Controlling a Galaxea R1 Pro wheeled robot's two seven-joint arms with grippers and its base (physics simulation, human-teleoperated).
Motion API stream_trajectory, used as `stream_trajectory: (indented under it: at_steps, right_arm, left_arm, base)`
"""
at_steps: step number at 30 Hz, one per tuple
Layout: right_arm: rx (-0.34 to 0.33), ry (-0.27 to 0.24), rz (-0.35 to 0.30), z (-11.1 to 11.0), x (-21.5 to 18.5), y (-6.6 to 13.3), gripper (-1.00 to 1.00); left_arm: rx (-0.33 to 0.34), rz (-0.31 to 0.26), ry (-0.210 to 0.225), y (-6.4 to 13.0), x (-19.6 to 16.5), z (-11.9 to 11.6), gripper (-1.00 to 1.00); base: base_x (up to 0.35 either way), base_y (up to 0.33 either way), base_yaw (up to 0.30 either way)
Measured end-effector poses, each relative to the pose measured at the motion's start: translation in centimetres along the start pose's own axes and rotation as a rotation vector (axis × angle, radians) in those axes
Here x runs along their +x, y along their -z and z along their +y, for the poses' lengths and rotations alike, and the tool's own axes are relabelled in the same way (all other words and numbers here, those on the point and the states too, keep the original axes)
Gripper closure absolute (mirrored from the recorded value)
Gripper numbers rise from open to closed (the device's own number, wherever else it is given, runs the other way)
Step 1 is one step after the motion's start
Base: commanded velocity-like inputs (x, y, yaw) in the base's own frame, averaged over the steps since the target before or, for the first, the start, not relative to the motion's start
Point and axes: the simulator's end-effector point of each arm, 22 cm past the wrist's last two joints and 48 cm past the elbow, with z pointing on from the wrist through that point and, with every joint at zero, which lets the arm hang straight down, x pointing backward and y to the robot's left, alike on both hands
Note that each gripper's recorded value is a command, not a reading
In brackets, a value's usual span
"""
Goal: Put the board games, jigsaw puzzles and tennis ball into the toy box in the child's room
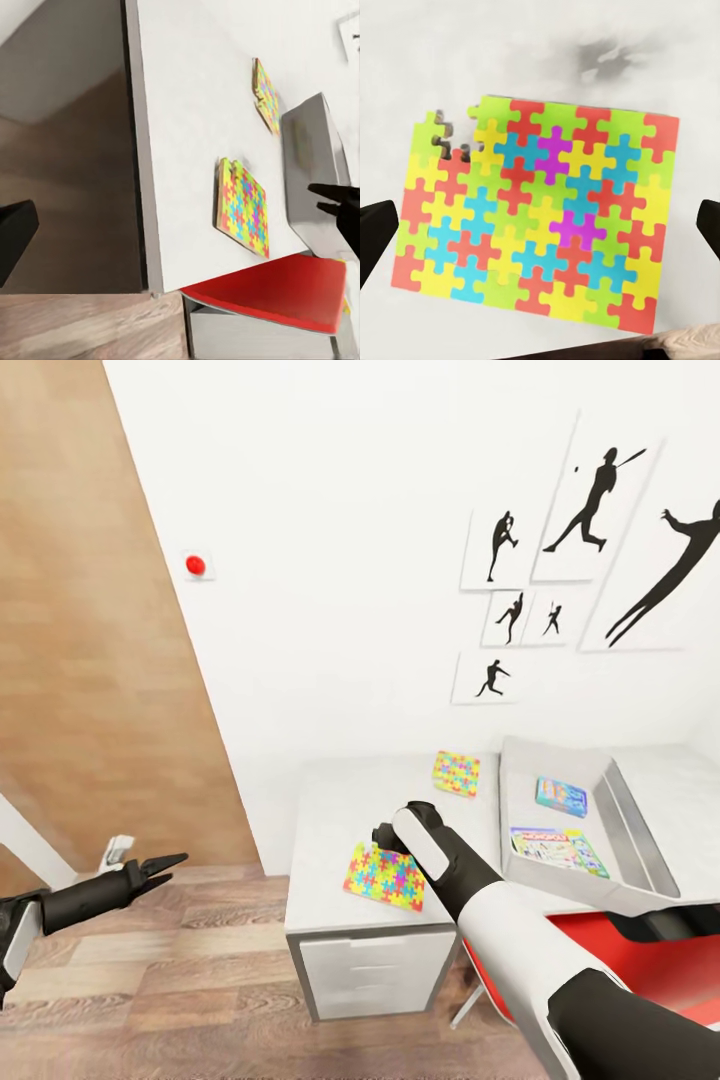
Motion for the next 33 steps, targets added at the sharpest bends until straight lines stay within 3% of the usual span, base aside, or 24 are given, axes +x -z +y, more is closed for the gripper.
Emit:
stream_trajectory:
  at_steps: [12, 22, 33]
  right_arm:
    - [-0.005, -0.006, 0.020, 0.0, 0.7, -1.0, -1.00]
    - [-0.078, -0.035, 0.024, 1.2, 0.9, -1.8, -1.00]
    - [-0.068, -0.071, 0.002, -0.7, 0.8, -3.0, -1.00]
  left_arm:
    - [0.021, 0.010, -0.003, -0.5, 0.2, -0.1, -1.00]
    - [0.021, 0.018, 0.008, -1.0, 0.7, 0.4, -1.00]
    - [0.016, 0.022, 0.013, -1.1, 0.9, 0.7, -1.00]
  base:
    - [0.000, 0.000, 0.000]
    - [0.000, 0.000, 0.018]
    - [0.000, 0.000, 0.019]
